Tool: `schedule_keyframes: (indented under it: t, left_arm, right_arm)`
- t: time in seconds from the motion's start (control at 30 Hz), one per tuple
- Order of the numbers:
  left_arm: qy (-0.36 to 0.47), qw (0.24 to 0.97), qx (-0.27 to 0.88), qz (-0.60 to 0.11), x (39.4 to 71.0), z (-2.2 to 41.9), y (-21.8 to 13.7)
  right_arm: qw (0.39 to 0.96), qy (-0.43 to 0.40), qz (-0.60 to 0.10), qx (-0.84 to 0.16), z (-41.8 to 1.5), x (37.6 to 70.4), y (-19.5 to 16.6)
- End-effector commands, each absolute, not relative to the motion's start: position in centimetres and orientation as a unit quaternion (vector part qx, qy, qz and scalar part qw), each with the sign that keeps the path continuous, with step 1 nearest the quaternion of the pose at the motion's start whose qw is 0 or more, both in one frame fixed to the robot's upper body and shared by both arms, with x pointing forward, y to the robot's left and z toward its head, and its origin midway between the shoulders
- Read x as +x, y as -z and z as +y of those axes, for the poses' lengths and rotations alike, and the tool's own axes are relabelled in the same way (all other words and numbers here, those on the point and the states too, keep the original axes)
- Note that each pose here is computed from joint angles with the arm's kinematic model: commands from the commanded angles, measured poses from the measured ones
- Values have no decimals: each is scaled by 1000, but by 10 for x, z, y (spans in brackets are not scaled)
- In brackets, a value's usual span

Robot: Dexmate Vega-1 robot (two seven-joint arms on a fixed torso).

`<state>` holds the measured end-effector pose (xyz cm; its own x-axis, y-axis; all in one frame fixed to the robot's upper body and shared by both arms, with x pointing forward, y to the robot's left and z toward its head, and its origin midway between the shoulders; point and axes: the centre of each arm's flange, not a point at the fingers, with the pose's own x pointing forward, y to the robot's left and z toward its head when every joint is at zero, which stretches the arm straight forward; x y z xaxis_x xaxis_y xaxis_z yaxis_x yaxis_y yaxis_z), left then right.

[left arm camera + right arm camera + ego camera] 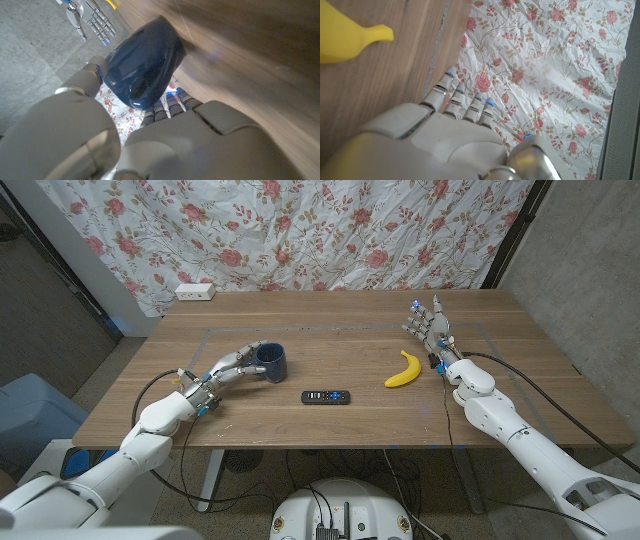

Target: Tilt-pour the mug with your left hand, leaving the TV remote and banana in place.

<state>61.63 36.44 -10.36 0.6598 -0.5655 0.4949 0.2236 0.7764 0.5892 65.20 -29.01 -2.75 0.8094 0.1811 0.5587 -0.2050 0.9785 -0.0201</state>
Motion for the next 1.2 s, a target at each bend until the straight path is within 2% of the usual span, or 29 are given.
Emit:
schedule_keyframes:
  t: [0.03, 0.73, 1.2]
  left_arm:
    - [219, 876, 250, -349, 621, 357, 103]
    - [227, 871, 258, -352, 631, 339, 100]
    - [199, 875, 253, -361, 631, 337, 104]
  right_arm:
    - [951, -102, -292, 21, -290, 652, 27]
    - [951, -101, -292, 20, -290, 652, 27]
    - [951, -102, -292, 21, -290, 652, 27]
